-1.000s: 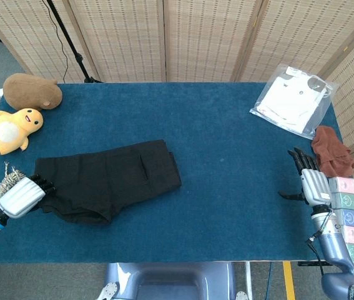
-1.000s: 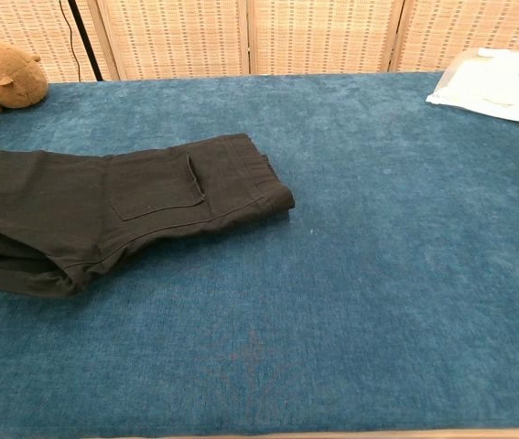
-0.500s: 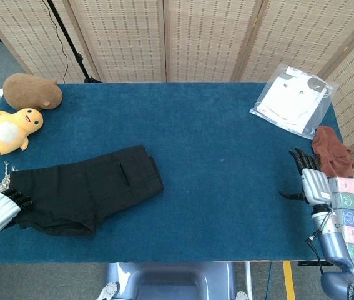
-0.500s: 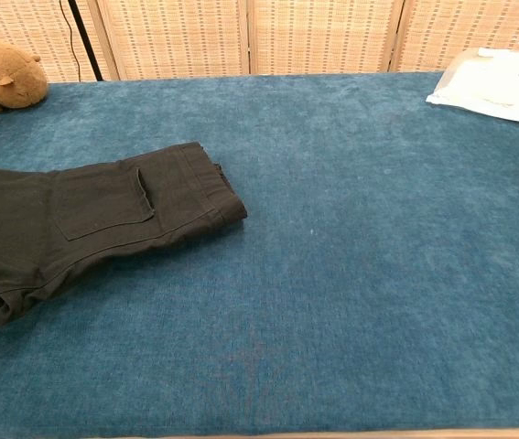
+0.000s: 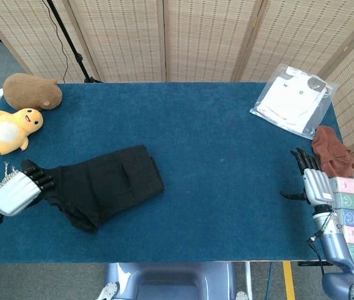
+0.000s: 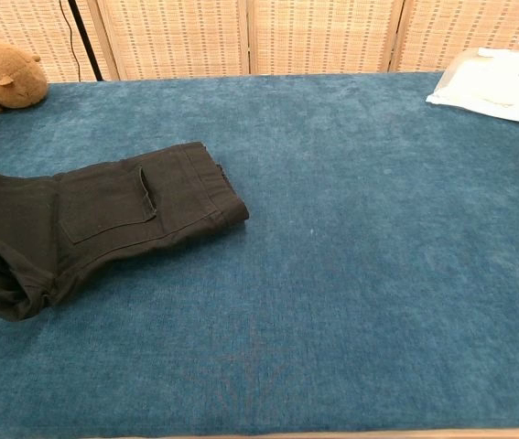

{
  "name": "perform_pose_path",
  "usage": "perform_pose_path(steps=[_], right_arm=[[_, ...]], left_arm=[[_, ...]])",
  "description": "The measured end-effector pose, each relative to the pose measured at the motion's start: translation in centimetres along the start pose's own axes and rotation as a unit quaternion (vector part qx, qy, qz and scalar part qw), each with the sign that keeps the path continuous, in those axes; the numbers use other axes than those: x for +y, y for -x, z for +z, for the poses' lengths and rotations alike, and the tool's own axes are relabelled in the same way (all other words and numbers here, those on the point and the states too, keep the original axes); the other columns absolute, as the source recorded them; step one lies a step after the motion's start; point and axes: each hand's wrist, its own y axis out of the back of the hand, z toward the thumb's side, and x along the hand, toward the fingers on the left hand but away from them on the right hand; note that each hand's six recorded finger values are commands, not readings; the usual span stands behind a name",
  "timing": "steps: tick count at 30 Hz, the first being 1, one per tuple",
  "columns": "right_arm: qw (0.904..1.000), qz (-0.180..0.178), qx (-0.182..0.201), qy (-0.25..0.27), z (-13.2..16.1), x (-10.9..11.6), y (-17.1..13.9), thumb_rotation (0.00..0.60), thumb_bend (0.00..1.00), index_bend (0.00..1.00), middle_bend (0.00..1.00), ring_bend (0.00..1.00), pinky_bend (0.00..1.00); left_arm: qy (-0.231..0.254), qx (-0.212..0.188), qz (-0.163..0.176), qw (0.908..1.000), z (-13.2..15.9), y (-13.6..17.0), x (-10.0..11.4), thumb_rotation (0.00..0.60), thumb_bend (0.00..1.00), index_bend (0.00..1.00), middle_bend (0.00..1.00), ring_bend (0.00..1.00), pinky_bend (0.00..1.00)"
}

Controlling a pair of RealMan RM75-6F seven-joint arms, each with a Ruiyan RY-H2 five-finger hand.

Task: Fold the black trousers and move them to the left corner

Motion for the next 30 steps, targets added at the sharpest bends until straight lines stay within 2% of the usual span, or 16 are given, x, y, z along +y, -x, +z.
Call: perform_pose_path(steps=[4, 11, 23, 30], right_arm=[[1.0, -0.002, 0.001, 0.003, 0.0, 0.2, 0.0, 0.6, 0.0, 0.0, 0.0, 0.0, 0.01], [1.0, 0.0, 0.001, 0.006, -0.1, 0.2, 0.0, 0.6, 0.0, 0.0, 0.0, 0.0, 0.01], [1.0, -0.001, -0.002, 0.009, -0.3, 0.4, 0.1, 0.6, 0.0, 0.0, 0.0, 0.0, 0.01], [0.9999, 0.0, -0.001, 0.015, -0.4, 0.5, 0.1, 0.6, 0.0, 0.0, 0.0, 0.0, 0.01]], left_arm=[[-0.012, -0.024, 0.03, 0.9992, 0.6, -4.1, 0.9, 0.6, 0.62, 0.82, 0.63, 0.54, 0.48], [-0.016, -0.044, 0.038, 0.9982, 1.9, -10.0, 0.7, 0.6, 0.62, 0.82, 0.63, 0.54, 0.48], [-0.013, -0.096, 0.028, 0.9949, 7.4, -18.7, -1.9, 0.6, 0.61, 0.82, 0.63, 0.54, 0.48], [-0.024, -0.126, 0.008, 0.9918, 10.3, -21.8, -3.6, 0.6, 0.61, 0.82, 0.63, 0.54, 0.48]])
